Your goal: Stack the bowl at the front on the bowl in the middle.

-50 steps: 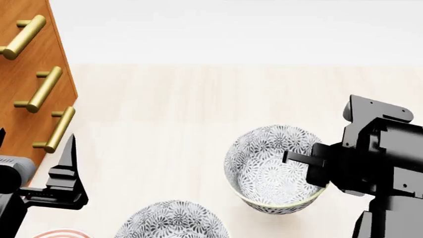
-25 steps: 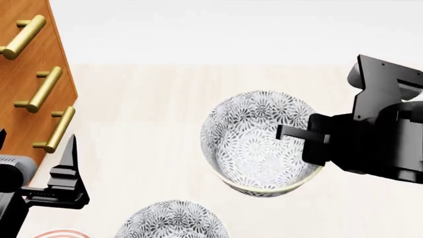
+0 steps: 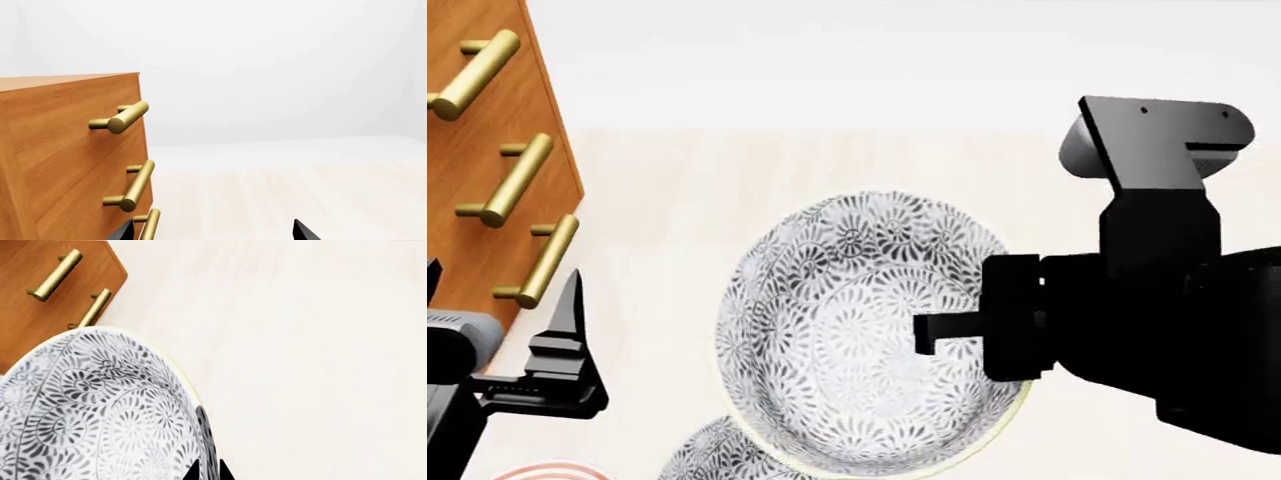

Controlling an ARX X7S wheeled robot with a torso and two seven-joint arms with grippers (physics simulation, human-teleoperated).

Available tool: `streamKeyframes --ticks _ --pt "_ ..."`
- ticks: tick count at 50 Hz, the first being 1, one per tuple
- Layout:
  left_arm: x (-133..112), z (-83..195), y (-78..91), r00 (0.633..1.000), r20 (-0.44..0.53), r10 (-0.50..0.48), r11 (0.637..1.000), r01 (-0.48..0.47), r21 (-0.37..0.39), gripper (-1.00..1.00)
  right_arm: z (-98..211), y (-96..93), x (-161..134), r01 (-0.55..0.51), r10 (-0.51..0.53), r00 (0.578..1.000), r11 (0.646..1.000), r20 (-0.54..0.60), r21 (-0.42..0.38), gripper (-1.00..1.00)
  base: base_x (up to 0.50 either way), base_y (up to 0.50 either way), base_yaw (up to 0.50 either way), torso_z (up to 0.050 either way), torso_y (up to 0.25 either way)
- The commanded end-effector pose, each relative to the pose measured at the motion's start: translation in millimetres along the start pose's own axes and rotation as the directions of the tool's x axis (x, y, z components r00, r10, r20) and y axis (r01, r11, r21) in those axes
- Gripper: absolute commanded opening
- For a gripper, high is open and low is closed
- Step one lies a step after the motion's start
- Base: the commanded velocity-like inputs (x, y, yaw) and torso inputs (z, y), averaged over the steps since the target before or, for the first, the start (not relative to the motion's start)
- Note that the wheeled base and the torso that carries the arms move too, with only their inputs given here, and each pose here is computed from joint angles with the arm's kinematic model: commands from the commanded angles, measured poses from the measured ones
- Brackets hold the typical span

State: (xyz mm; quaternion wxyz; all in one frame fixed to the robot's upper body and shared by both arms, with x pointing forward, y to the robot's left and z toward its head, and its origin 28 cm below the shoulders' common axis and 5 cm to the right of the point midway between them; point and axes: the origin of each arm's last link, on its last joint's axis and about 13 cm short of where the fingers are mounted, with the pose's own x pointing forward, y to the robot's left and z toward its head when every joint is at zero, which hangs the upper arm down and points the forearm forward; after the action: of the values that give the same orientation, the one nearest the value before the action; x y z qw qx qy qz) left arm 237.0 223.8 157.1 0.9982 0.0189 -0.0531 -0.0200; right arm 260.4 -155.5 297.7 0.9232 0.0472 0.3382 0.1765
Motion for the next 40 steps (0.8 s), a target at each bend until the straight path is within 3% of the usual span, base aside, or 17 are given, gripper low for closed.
streamKeyframes --ticks 1,20,40 --pt "-0.1 -0.1 0.3 1.000 0.003 0.002 1.000 -0.002 -0.002 1.00 -14.8 16.0 -6.0 -0.073 0.071 0.997 0.993 -0.027 -0.089 -1.00 0.00 0.00 0.00 0.000 0.000" --pt "-1.3 2.9 0.1 1.000 0.013 0.005 1.000 -0.005 -0.005 1.00 -38.5 30.1 26.1 -0.126 0.107 0.988 0.977 -0.115 -0.175 -1.00 0.00 0.00 0.00 0.000 0.000" --pt "-3.4 -2.4 0.2 1.000 0.002 0.006 1.000 -0.006 -0.008 1.00 -34.8 30.2 60.5 -0.119 0.100 0.988 0.981 -0.121 -0.156 -1.00 0.00 0.00 0.00 0.000 0.000"
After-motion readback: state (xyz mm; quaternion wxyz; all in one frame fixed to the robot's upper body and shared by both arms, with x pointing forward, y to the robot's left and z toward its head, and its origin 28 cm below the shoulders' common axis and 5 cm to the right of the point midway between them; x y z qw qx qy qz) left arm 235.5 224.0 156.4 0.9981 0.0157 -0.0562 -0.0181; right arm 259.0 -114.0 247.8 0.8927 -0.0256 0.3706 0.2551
